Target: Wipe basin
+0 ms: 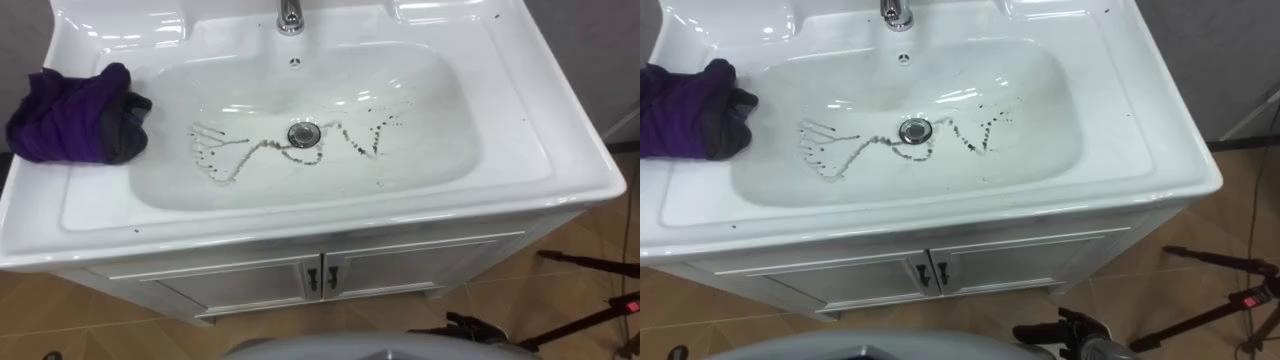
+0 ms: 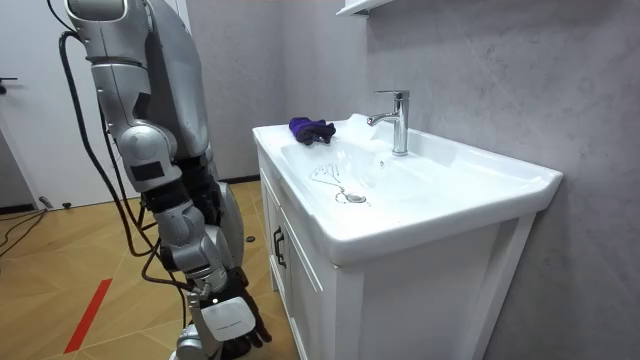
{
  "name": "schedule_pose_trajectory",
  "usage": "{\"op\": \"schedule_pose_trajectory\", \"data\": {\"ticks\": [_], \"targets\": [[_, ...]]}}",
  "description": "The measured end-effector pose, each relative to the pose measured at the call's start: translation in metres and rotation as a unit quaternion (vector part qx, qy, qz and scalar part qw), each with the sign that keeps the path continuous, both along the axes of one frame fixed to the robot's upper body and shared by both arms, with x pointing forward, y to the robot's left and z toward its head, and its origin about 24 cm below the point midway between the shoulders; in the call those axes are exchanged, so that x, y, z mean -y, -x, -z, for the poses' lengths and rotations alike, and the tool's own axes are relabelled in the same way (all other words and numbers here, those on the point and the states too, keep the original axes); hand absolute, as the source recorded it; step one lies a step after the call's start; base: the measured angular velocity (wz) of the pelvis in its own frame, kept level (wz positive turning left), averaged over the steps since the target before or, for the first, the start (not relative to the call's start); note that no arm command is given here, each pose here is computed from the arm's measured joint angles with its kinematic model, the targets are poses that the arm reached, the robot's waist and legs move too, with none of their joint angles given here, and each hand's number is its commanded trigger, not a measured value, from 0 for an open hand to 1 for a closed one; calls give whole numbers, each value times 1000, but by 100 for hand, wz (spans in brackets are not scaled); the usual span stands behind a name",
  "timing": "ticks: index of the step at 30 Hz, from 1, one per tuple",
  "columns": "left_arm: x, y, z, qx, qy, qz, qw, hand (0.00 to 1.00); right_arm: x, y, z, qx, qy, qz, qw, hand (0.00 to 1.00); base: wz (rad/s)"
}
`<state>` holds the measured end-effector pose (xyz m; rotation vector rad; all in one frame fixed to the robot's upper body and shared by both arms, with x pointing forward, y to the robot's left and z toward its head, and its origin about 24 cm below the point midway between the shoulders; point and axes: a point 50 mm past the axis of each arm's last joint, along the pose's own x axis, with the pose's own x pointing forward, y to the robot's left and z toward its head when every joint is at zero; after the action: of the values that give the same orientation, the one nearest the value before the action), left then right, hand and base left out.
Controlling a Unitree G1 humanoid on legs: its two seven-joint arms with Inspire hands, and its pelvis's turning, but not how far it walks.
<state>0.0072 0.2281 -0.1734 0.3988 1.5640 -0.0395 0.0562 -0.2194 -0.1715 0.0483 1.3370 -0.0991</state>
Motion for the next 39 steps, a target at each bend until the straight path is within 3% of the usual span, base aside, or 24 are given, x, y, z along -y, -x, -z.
{"op": "schedule_pose_trajectory", "data": {"ticks": [21, 33, 39], "targets": [[-2, -2, 0, 15, -11, -13, 1000, 0, -1, -1, 0, 0, -1, -4, 1000, 0, 4], [-8, 11, -2, 38, -36, -157, 986, 0, 0, 1, 0, -5, -3, -4, 1000, 0, 4], [-20, 14, -6, 85, -68, -310, 945, 0, 3, 4, 0, -9, -2, 7, 1000, 0, 4]]}}
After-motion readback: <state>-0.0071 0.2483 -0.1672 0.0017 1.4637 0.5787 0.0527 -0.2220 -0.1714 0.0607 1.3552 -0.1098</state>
